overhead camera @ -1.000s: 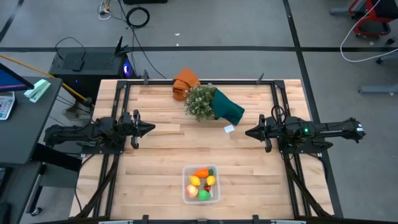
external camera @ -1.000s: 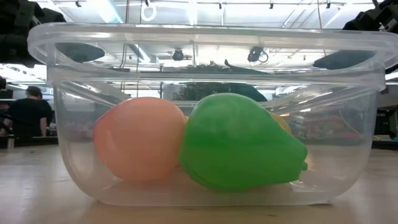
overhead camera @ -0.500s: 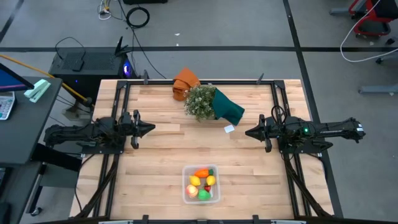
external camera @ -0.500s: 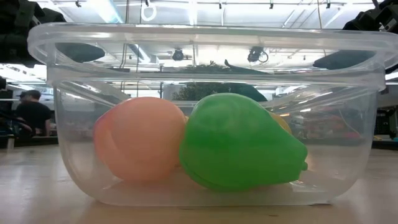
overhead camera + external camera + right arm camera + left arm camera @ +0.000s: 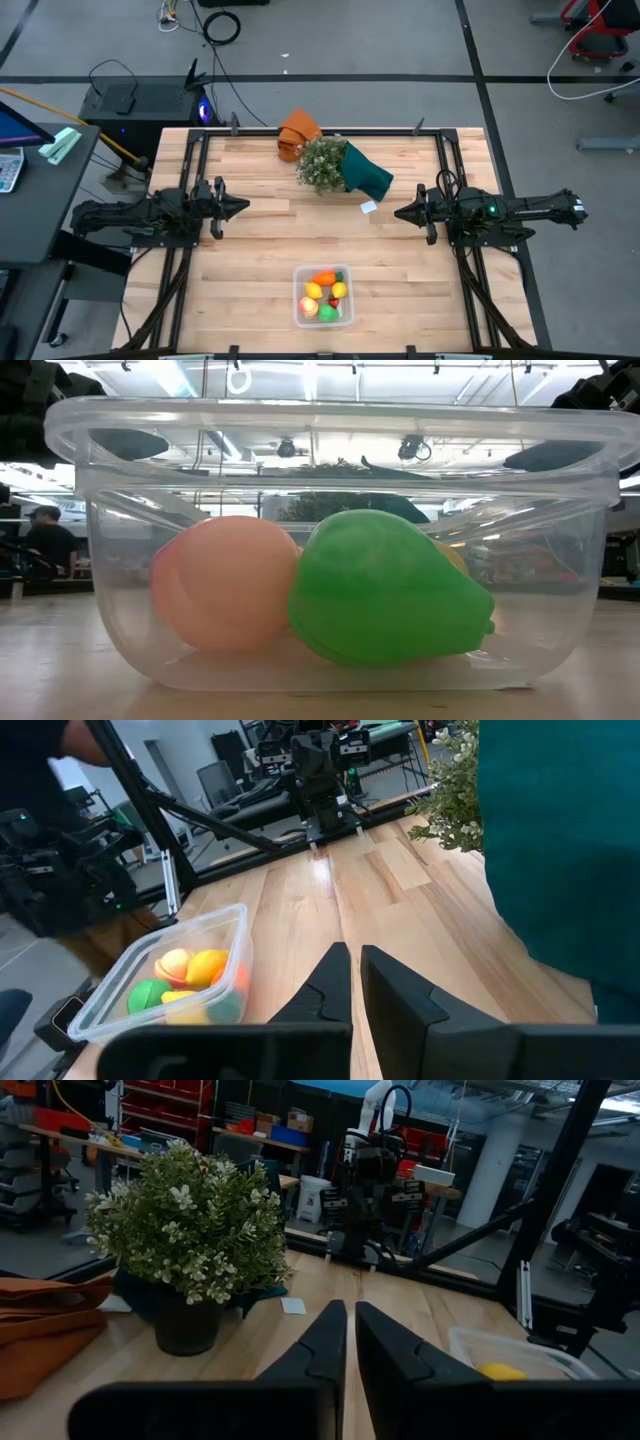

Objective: Pick and placing Produce into tupperware
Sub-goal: Return to Home Position

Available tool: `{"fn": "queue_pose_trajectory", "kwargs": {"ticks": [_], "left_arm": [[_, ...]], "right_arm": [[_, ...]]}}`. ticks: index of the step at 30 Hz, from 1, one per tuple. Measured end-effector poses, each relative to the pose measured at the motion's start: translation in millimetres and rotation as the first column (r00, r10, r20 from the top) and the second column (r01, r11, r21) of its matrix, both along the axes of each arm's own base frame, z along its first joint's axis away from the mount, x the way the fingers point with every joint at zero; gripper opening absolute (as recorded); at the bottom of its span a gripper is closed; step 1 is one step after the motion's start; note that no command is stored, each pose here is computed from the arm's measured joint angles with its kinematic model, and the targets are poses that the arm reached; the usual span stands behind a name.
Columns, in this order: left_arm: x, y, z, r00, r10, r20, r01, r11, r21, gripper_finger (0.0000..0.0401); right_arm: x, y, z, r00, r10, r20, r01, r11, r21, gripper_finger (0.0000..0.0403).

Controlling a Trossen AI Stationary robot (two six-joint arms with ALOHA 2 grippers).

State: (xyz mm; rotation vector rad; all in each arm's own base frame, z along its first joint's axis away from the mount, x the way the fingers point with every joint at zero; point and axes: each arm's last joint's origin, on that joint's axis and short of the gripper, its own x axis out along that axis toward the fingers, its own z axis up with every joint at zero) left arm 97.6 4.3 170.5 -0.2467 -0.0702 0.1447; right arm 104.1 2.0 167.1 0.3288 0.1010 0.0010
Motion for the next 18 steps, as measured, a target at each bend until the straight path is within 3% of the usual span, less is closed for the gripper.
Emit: {"fn": "queue_pose_trajectory", "kwargs": {"ticks": [18], "left_arm": [[0.0,0.0,0.0,1.0,0.0,0.0,0.0,1.0,0.0,0.003]], "right_arm": [[0.0,0.0,0.0,1.0,0.0,0.0,0.0,1.0,0.0,0.0]]}}
